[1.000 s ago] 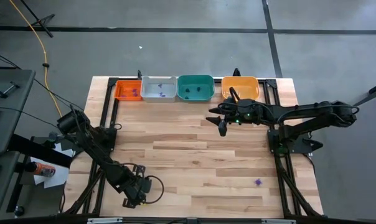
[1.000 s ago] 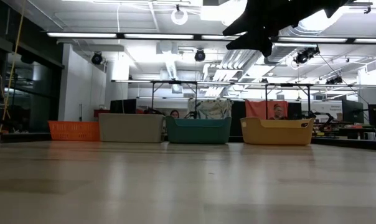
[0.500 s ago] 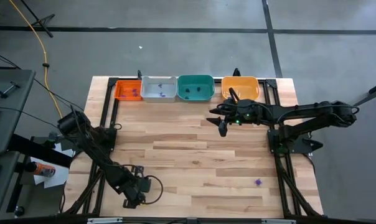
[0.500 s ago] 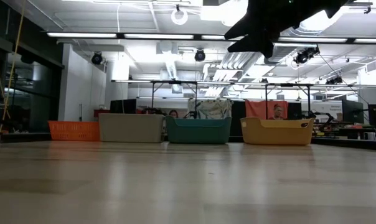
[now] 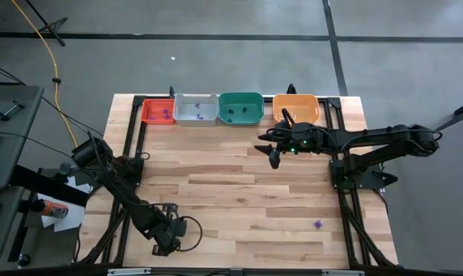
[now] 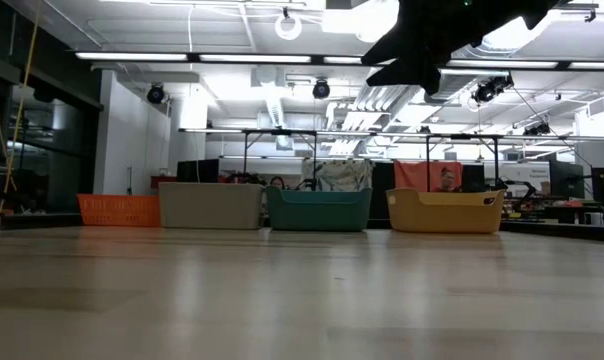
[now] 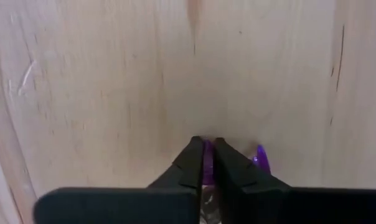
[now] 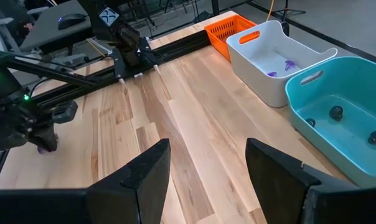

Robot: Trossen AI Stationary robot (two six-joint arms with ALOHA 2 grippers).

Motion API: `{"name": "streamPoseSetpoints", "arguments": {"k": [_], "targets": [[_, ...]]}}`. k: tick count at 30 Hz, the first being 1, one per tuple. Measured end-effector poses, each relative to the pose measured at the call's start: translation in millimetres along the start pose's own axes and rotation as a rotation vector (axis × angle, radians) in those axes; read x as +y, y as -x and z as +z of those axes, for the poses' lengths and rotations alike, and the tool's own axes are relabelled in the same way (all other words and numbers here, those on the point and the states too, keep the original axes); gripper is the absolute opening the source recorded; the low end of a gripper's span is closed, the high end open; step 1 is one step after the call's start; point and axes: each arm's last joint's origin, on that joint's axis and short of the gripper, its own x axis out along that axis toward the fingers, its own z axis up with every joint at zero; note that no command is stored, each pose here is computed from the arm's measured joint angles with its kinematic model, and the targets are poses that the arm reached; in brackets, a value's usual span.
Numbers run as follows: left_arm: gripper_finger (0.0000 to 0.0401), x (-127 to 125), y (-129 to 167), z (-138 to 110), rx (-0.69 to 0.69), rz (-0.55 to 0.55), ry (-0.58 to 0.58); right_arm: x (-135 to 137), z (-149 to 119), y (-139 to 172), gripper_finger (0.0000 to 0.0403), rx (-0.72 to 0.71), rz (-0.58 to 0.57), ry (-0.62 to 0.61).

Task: Sort Halloween decoration
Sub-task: Put the violet witch hat into the gray bin

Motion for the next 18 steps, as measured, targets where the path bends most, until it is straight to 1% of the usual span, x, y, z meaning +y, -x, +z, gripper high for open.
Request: {"name": "streamPoseSetpoints", "arguments": {"k": [4,9,11,15,18], "targets": [[0.0011,4.4,-0.3,3.2,0.006,0.005,-0.008,0.0,0.0,0.0,0.0204,0.0,0.0,-0.006],[0.0003,18.3,1.0,11.3,0.028,0.01,-0.042,0.0,-0.1,0.0,0.0204,0.001,-0.001,-0.07],[0.0002,26.7,2.1,15.0,0.025,0.036,-0.059,0.0,-0.1,0.0,0.0204,0.001,-0.001,-0.07],[0.0001,47.6,5.5,23.7,0.012,0.126,-0.058,0.0,-0.1,0.0,0.0204,0.0,-0.001,-0.07],[0.0,62.8,9.2,32.6,-0.015,0.16,-0.064,0.0,0.0,0.0,0.0204,0.0,-0.001,-0.07]]}}
